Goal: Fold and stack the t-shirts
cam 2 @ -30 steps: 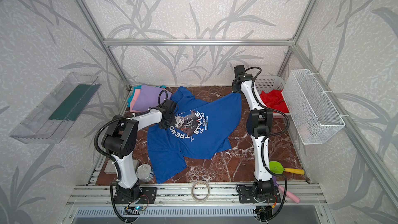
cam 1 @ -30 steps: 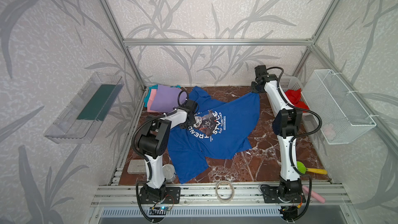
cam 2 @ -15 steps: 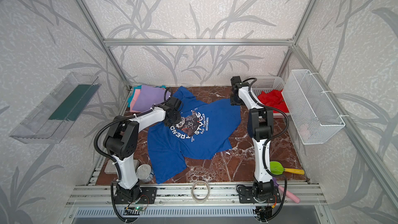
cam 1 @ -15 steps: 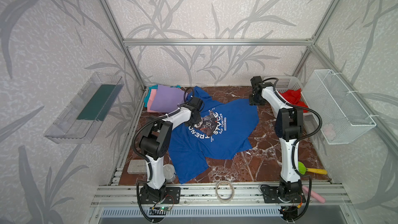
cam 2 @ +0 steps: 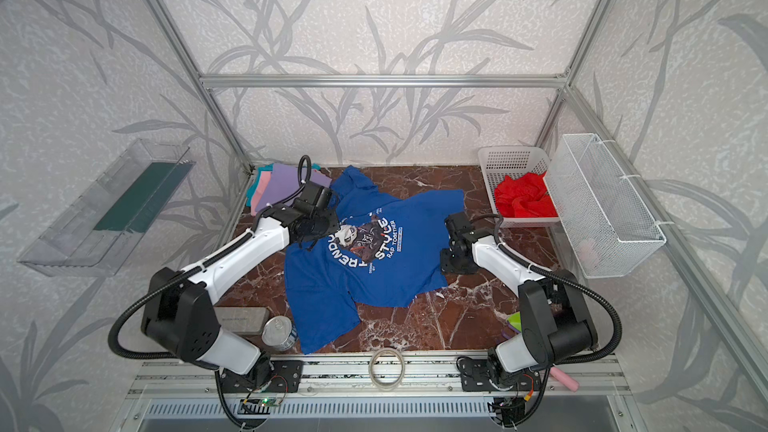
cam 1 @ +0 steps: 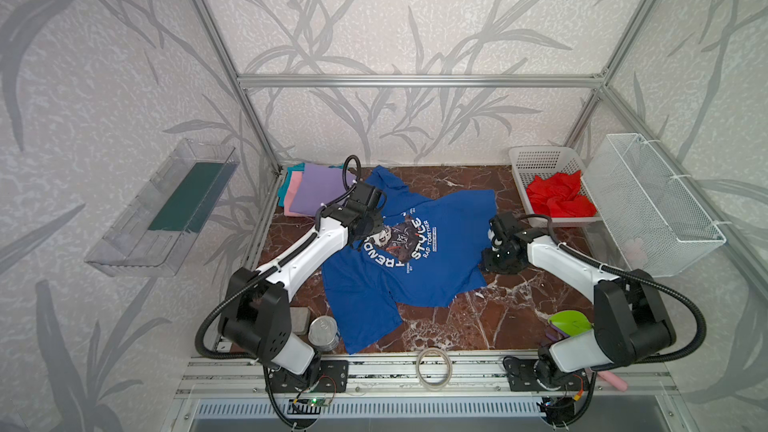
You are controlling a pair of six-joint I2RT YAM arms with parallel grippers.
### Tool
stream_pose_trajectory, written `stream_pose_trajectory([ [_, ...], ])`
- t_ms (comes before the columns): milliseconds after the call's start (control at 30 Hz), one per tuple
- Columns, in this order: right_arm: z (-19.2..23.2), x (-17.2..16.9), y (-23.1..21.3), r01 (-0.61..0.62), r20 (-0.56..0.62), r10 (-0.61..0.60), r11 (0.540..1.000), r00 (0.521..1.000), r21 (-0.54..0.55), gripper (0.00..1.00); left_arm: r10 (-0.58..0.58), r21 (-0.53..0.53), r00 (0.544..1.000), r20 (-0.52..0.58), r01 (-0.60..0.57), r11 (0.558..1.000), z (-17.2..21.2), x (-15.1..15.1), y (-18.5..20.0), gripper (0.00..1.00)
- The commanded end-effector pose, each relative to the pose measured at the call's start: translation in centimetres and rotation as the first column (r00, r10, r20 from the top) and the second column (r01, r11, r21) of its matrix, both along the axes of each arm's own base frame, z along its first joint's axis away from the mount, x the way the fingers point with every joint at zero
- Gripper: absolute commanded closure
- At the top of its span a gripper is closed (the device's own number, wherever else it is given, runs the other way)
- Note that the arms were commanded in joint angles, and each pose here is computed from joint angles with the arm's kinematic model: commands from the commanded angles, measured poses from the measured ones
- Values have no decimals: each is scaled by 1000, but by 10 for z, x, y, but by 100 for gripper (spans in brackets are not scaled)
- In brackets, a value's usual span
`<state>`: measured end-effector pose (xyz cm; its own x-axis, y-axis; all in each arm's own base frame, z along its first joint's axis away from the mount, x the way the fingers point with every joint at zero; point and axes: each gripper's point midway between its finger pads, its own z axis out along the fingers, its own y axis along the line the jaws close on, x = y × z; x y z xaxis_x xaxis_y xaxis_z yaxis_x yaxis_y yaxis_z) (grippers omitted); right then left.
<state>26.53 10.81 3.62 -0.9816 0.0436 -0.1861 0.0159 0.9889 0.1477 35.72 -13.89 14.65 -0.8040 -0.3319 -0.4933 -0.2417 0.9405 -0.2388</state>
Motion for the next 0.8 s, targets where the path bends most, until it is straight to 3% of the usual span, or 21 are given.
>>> stream_pose_trajectory([
  [0, -14, -12, 20, 20, -23, -18, 995, 1000, 98, 47, 6, 53, 997, -79, -2, 999, -22, -34, 14, 70],
  [200, -27, -13, 37, 33, -25, -29, 989, 999, 147, 48, 69, 107, 993, -99, -59, 993, -33, -60, 39, 70],
  [233, -28, -11, 38, 37, -21, -34, 988, 999, 152, 52, 73, 105, 993, -96, -63, 992, -34, -61, 40, 70],
  [267, -29, -11, 38, 42, -21, -39, 987, 999, 154, 59, 77, 105, 993, -93, -68, 992, -35, -62, 41, 70],
  [367, -30, -13, 31, 46, -25, -44, 992, 999, 118, 97, 92, 108, 992, -87, -82, 991, -36, -61, 43, 70],
  [400, -29, -15, 25, 43, -25, -41, 995, 999, 89, 100, 94, 104, 992, -85, -85, 991, -36, -60, 43, 70],
  [533, -14, -26, -12, 90, -15, -90, 996, 996, -24, 100, 93, 94, 991, -92, -84, 992, -39, -58, 39, 70],
  [767, 17, -40, -78, 367, 135, -365, 930, 921, 15, 100, 72, 75, 989, -128, -63, 995, -47, -49, 28, 70],
])
